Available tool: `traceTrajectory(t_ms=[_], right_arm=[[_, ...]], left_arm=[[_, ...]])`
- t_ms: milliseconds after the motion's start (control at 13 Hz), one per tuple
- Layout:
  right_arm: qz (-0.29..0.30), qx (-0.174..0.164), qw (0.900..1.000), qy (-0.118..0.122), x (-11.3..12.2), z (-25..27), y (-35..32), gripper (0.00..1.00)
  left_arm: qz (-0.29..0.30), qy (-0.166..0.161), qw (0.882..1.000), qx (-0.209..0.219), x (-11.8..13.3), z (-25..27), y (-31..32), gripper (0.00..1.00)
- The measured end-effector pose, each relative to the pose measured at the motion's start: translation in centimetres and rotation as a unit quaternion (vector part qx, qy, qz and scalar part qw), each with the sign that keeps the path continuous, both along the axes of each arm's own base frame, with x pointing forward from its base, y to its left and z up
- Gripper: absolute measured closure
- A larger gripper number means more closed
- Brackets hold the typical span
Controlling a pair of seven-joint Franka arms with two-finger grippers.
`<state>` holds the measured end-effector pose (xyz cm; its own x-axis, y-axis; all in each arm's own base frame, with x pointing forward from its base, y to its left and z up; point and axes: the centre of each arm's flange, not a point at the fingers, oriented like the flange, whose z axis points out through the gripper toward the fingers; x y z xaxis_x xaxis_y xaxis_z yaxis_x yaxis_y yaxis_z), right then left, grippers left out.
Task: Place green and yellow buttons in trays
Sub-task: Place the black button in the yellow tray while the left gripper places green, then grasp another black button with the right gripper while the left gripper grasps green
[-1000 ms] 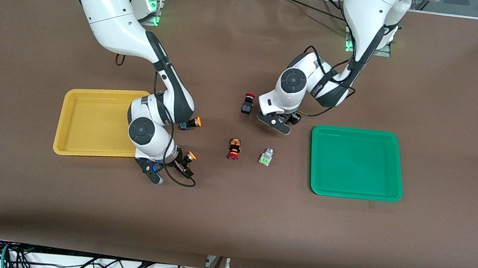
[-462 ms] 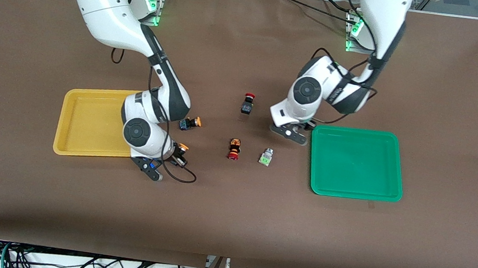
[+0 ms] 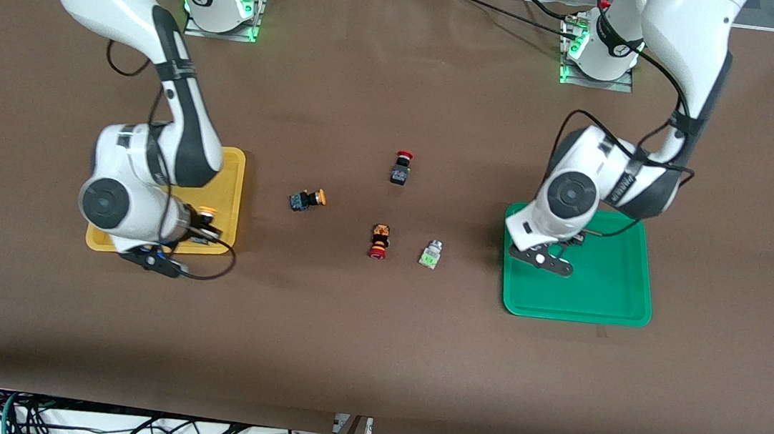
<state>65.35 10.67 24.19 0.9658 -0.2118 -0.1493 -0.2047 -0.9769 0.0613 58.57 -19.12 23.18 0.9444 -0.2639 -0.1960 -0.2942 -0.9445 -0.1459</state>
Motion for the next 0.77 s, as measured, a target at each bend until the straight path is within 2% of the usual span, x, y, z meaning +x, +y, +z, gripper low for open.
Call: traceTrajectory(t_ms=[77,154,231,385,538,769], right_arm=[[0.007,-0.001,1.0,0.0,-1.4,-1.6,-2.2,0.59],[0.005,0.001,1.0,0.006,-2.7,-3.1,-3.3,0.59],[-0.004,0.007,1.0,0.016,-3.6,-4.0,-3.4,0.52],[-0.041,0.024,0.998,0.027,-4.0,-3.3,-2.1,0.31],[-0.101,0.029,0.994,0.03,-3.7,-0.4,1.2,0.12],[-0.205,0.045,0.977,0.037,-4.8,1.7,9.2,0.11]], left_arm=[[0.0,-0.001,1.0,-0.005,0.4,-1.6,0.9,0.59],[0.0,-0.002,1.0,-0.009,0.5,-3.2,1.1,0.52],[-0.001,-0.001,1.0,-0.011,0.5,-4.2,1.0,0.42],[-0.002,0.008,1.0,-0.008,0.6,-3.2,0.6,0.21],[0.001,0.007,1.0,-0.018,1.3,1.2,-1.4,0.01],[0.034,-0.012,0.995,-0.094,3.1,6.9,-5.4,0.0]])
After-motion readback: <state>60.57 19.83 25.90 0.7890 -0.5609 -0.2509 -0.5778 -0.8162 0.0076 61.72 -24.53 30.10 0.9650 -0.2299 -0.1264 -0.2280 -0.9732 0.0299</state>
